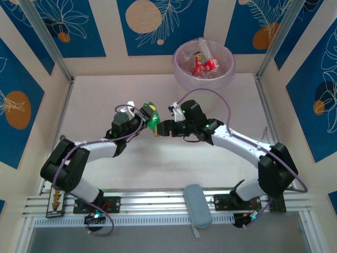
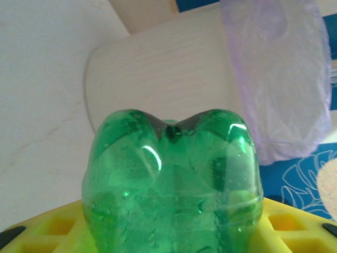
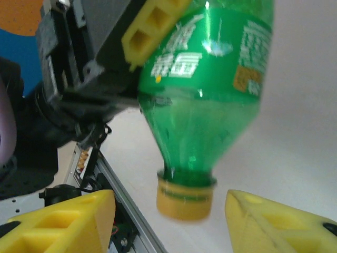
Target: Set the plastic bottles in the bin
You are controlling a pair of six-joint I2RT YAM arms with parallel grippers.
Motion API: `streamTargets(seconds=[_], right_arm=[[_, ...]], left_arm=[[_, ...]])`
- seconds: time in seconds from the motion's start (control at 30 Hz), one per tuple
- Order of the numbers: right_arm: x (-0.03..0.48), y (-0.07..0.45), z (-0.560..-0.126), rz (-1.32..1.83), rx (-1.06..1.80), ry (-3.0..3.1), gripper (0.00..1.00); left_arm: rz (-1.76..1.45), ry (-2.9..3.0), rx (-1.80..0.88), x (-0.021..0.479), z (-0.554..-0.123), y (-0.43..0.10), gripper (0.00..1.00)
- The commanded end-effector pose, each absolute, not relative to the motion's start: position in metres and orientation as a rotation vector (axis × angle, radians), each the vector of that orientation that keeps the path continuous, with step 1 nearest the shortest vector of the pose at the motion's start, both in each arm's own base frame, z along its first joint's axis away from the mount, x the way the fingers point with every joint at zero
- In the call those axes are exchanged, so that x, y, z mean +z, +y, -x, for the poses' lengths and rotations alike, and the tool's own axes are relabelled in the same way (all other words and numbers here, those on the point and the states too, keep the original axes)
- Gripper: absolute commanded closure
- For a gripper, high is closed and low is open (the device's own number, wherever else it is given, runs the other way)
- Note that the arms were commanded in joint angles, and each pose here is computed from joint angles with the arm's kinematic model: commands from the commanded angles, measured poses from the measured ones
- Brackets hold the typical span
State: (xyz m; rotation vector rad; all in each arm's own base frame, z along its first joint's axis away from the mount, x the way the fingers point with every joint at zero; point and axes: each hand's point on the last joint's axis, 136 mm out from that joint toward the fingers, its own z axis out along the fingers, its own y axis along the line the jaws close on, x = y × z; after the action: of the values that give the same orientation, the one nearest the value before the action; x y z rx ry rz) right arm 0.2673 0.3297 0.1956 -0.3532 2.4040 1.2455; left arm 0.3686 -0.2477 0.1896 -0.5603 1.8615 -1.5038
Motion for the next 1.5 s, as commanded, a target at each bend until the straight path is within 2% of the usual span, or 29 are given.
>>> streamTargets(seconds=[0.0,0.27,0.37,0.7,0.8,0.93,1.17,1.47], right_arm=[[0.202,0.335,-0.281,0.354,1.222,2.374,0.42],[0.197,0.35,-0.276,0.359,1.342,2.377,0.43],[0.195,0.349,-0.276,0.346,1.351,2.375,0.49],[0.19,0.353,-0.279,0.341,1.395,2.391,0.56],[0.188,0.353,-0.28,0.341,1.402,2.394,0.61],[0.192,0.349,-0.283,0.331,1.417,2.38,0.65],[0.2,0.339,-0.286,0.359,1.373,2.364,0.66],[0.234,0.278,-0.298,0.36,1.128,2.338,0.67]], left_arm=[[0.507,1.741,-1.577,0.227,-0.361,-0.255,0.69],[0.489,1.726,-1.584,0.232,-0.356,-0.267,0.69],[0.488,1.715,-1.597,0.234,-0.356,-0.269,0.68],[0.494,1.672,-1.615,0.244,-0.358,-0.269,0.59],[0.478,1.674,-1.611,0.247,-0.359,-0.271,0.53],[0.472,1.673,-1.605,0.248,-0.359,-0.271,0.41],[0.466,1.655,-1.604,0.25,-0.359,-0.268,0.01],[0.472,1.612,-1.505,0.256,-0.356,-0.224,0.0]])
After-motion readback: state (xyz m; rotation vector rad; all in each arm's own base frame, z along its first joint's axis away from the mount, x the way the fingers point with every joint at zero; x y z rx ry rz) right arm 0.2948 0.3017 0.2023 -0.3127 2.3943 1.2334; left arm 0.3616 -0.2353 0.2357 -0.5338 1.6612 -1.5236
